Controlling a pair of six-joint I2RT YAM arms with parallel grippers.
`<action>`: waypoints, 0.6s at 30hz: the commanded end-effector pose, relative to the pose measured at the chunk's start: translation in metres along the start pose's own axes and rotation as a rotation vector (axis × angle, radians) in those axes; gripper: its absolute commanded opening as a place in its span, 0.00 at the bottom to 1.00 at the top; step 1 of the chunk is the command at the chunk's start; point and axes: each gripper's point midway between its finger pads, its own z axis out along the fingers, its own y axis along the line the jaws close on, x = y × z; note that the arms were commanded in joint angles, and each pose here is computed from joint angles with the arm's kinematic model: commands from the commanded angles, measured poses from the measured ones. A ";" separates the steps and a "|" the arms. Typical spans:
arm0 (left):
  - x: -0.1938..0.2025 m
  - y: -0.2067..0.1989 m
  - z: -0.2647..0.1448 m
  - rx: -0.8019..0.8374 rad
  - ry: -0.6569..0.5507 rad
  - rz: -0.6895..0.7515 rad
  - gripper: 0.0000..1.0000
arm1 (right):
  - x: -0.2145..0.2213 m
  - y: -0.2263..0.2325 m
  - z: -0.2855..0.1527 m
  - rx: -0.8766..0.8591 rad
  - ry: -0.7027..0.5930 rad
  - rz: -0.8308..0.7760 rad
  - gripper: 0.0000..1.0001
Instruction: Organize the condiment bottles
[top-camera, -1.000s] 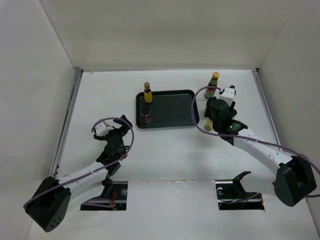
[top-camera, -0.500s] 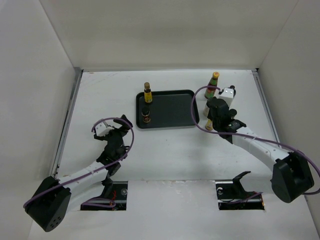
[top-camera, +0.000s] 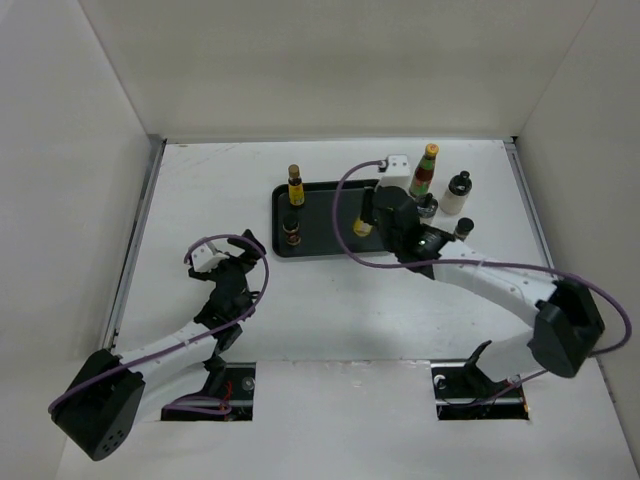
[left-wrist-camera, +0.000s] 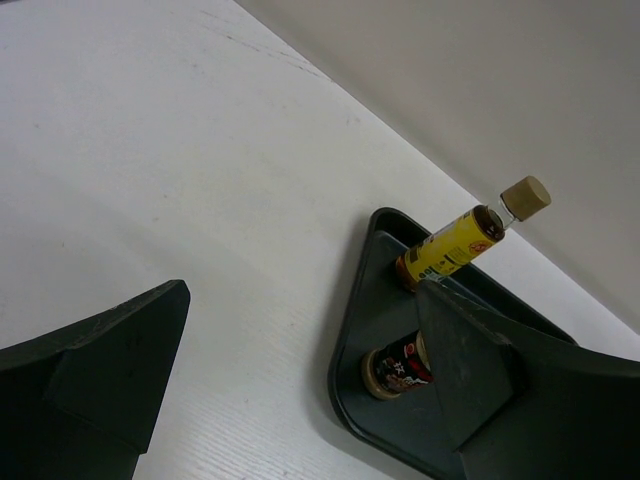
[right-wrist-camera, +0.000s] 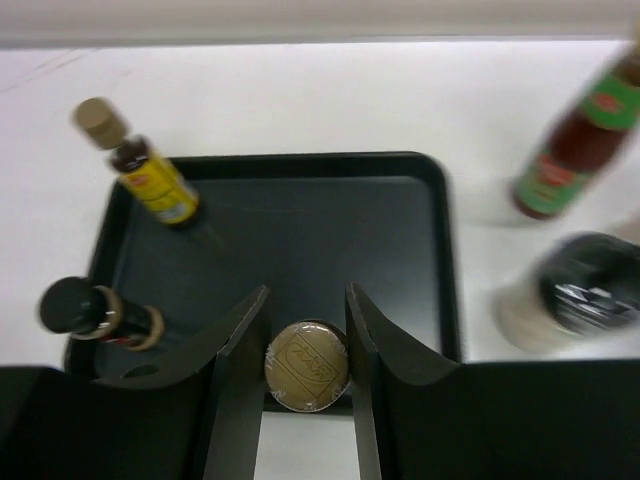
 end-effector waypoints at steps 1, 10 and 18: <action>-0.009 -0.009 0.002 0.026 -0.024 -0.057 1.00 | -0.032 0.067 0.015 -0.168 -0.104 0.057 0.33; -0.009 -0.009 0.001 0.032 -0.022 -0.058 1.00 | 0.000 0.153 0.049 -0.324 -0.060 0.009 0.33; -0.009 -0.009 0.001 0.031 -0.021 -0.057 1.00 | 0.027 0.168 0.059 -0.338 -0.025 -0.022 0.34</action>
